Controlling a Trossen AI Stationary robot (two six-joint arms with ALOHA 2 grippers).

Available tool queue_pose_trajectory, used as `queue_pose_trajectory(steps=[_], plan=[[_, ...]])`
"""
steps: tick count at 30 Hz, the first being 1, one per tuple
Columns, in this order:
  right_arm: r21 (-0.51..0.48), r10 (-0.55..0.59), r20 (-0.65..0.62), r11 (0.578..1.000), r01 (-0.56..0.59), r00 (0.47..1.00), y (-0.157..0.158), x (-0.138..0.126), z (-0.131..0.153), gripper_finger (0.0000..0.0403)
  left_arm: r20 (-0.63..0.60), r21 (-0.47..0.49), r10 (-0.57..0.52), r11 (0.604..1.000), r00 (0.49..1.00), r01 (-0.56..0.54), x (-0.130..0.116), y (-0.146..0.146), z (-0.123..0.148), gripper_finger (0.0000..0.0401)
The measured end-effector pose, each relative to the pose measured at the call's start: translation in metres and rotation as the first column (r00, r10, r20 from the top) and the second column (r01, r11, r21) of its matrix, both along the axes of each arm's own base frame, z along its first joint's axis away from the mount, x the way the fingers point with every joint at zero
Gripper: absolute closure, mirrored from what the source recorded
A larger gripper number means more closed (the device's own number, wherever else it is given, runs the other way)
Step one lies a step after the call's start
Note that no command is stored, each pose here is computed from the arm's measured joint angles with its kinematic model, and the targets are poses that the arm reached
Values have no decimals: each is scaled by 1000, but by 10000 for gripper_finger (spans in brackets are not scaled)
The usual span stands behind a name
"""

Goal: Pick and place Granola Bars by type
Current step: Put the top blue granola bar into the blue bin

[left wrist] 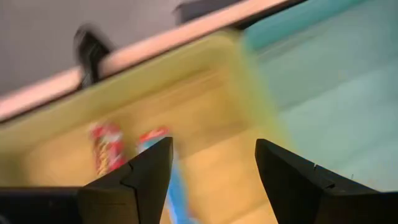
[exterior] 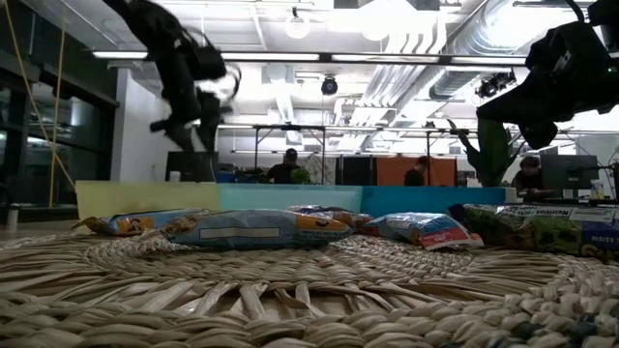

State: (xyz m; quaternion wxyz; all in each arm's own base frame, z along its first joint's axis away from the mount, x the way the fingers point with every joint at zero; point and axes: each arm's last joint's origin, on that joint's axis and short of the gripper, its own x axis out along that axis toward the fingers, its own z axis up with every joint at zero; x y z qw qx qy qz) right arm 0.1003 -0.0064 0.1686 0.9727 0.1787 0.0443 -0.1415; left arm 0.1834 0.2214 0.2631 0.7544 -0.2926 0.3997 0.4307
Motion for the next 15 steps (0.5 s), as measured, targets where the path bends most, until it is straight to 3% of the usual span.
queue_pose_trajectory(steps=[4,7,9,12,15], plan=[[0,0,0,1000,0,1000,0,0,0,402,155,92,-153,986,976,140,4,-14,31,176],[0,0,0,1000,0,1000,0,0,0,402,246,173,-318,944,916,282,10,-29,48,176],[0,0,0,1000,0,1000,0,0,0,402,285,220,-444,893,850,393,17,-41,56,176],[0,0,0,1000,0,1000,0,0,0,402,319,290,-621,783,716,550,28,-61,65,176],[0,0,0,1000,0,1000,0,0,0,402,309,337,-726,688,614,643,41,-83,69,176]])
